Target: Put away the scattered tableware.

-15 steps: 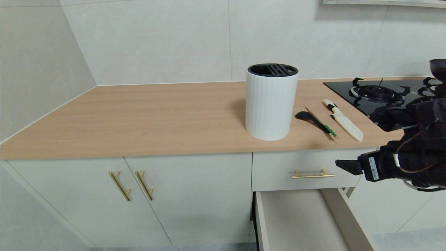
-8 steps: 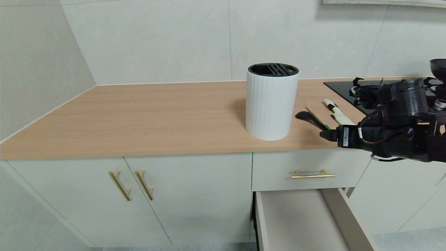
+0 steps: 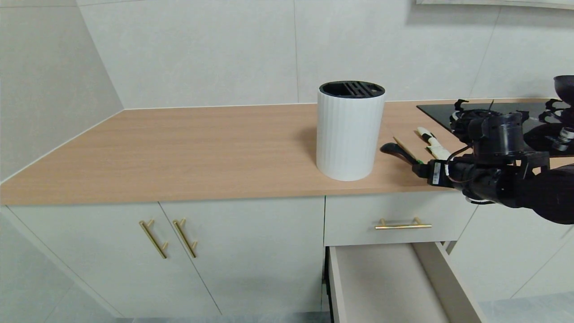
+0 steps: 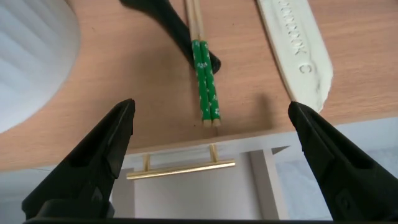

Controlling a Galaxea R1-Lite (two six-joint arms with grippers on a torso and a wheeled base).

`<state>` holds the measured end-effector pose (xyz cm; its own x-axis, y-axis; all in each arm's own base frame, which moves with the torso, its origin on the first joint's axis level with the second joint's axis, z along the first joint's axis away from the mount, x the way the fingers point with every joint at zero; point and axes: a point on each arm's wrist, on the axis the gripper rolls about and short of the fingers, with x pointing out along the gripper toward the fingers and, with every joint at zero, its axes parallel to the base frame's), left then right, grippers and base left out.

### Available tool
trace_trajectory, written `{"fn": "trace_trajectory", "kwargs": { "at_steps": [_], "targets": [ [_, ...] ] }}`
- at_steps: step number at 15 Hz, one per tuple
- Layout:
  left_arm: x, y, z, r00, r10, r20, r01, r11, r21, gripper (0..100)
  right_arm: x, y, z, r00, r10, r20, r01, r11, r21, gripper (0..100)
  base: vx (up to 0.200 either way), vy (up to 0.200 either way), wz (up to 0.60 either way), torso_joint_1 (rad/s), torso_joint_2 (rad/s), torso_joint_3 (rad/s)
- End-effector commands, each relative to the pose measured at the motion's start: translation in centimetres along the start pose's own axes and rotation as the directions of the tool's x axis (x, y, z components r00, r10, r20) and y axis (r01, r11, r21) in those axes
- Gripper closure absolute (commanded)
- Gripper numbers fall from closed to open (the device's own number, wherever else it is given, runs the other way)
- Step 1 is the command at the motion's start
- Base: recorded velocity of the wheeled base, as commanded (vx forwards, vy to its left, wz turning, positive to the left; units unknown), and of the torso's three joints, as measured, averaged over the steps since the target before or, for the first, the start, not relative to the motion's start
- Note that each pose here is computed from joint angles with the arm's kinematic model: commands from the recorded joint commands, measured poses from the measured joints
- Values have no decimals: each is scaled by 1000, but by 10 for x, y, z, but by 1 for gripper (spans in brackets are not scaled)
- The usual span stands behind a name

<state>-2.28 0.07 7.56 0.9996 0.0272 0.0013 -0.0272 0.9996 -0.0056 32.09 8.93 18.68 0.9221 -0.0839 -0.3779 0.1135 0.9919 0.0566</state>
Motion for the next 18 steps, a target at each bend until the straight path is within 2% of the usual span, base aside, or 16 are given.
{"fn": "trace_trajectory", "kwargs": {
  "at_steps": [1, 4, 10, 16, 17, 18],
  "targets": [
    [0, 0, 0, 1000, 0, -1, 0, 1000, -1, 0, 7, -1, -4, 1000, -8, -13, 8, 1000, -3, 0, 0, 0, 0, 0, 0, 0],
    [0, 0, 0, 1000, 0, -1, 0, 1000, -1, 0, 15, -3, -6, 1000, -17, 1, 17, 1000, 6, 0, 0, 0, 0, 0, 0, 0],
    [0, 0, 0, 1000, 0, -1, 0, 1000, -1, 0, 22, -1, -13, 1000, -19, -21, 19, 1000, -3, 0, 0, 0, 0, 0, 0, 0],
    [0, 0, 0, 1000, 0, -1, 0, 1000, -1, 0, 23, 0, -13, 1000, -12, 13, 12, 1000, 10, 0, 0, 0, 0, 0, 0, 0],
    [0, 0, 0, 1000, 0, -1, 0, 1000, -1, 0, 23, 0, -13, 1000, -12, 14, 12, 1000, 11, 100, 0, 0, 0, 0, 0, 0],
    [0, 0, 0, 1000, 0, -1, 0, 1000, -1, 0, 24, 0, -14, 1000, -10, 18, 9, 1000, 11, 100, 0, 0, 0, 0, 0, 0]
  ]
}}
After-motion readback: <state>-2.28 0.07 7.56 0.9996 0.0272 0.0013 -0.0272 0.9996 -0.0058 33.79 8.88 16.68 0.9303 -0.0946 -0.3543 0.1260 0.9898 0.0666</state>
